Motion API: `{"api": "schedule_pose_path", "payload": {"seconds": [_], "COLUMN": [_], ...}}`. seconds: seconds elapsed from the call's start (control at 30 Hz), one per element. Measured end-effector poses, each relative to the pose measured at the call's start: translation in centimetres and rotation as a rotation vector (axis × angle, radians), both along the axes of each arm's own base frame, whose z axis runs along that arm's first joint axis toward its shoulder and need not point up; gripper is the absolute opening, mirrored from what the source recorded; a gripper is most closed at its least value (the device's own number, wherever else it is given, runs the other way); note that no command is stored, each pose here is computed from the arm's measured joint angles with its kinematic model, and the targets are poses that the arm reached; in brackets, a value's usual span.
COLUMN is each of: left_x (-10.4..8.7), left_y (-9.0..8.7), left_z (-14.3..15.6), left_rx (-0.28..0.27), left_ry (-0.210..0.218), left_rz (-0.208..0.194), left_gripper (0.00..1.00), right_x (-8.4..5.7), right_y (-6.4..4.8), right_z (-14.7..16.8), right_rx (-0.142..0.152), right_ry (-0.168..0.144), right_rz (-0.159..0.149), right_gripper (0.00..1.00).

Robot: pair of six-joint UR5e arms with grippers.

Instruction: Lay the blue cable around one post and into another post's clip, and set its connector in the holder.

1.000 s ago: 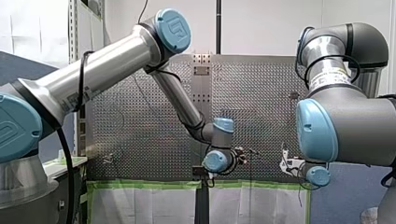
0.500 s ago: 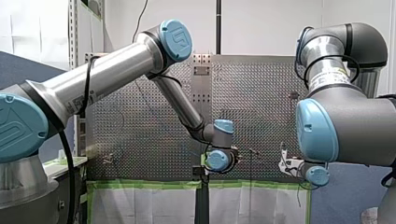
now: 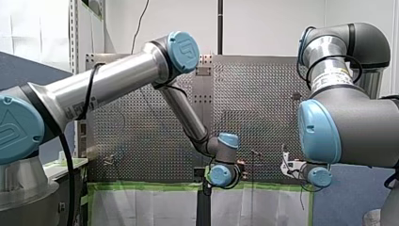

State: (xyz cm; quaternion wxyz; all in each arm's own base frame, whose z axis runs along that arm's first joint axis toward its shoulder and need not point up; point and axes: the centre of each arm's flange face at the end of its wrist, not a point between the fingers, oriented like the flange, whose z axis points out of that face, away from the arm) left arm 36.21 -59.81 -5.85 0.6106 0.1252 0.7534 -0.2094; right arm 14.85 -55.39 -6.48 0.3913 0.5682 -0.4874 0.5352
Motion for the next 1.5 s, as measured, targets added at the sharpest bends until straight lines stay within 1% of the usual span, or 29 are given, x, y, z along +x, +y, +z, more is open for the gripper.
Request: {"api": "schedule_pose_path", "payload": {"seconds": [0.17, 0.23, 0.33, 0.43, 0.57, 0.7, 0.77, 1.0, 1.17, 1.27, 1.4, 1.5], "left_x": [0.7, 0.9, 1.2, 1.6, 1.9, 1.7, 1.8, 4.0, 5.0, 5.3, 5.3, 5.5], "left_y": [-0.9, -1.2, -1.5, -1.6, -1.8, -2.2, -2.5, -3.6, -3.8, -3.8, -4.2, -4.7], "left_z": [0.4, 0.6, 1.0, 1.3, 1.3, 0.1, -0.2, 1.0, 1.6, 0.9, -1.0, -1.7], "left_rx": [-0.021, -0.03, -0.042, -0.057, -0.07, -0.053, -0.051, -0.09, -0.102, -0.093, -0.062, -0.063], "left_ry": [-0.033, -0.049, -0.06, -0.06, -0.054, -0.036, -0.034, -0.063, -0.073, -0.066, -0.046, -0.048], "left_rz": [0.011, 0.023, 0.037, 0.046, 0.046, 0.042, 0.043, 0.068, 0.077, 0.081, 0.076, 0.075], "left_gripper": [1.0, 1.0, 1.0, 1.0, 1.0, 1.0, 1.0, 1.0, 1.0, 1.0, 1.0, 1.0], "right_x": [0.0, 0.0, -0.1, -0.2, -0.3, -0.4, -0.5, -0.6, -0.8, -0.8, -0.9, -1.0], "right_y": [0.0, 0.0, 0.0, 0.0, 0.0, 0.0, 0.0, -0.1, -0.1, -0.1, -0.1, -0.1], "right_z": [0.0, 0.0, 0.0, 0.0, -0.1, 0.0, 0.0, -0.1, -0.1, -0.1, -0.1, -0.1], "right_rx": [0.004, 0.004, 0.005, 0.006, 0.008, 0.008, 0.009, 0.01, 0.011, 0.011, 0.012, 0.013], "right_ry": [-0.002, -0.003, -0.003, -0.004, -0.004, -0.005, -0.005, -0.005, -0.005, -0.005, -0.006, -0.007], "right_rz": [0.0, 0.0, -0.001, -0.003, -0.004, -0.007, -0.008, -0.012, -0.015, -0.016, -0.017, -0.018], "right_gripper": [0.0, 0.0, 0.0, 0.0, 0.0, 0.0, 0.0, 0.0, 0.0, 0.0, 0.0, 0.0]}}
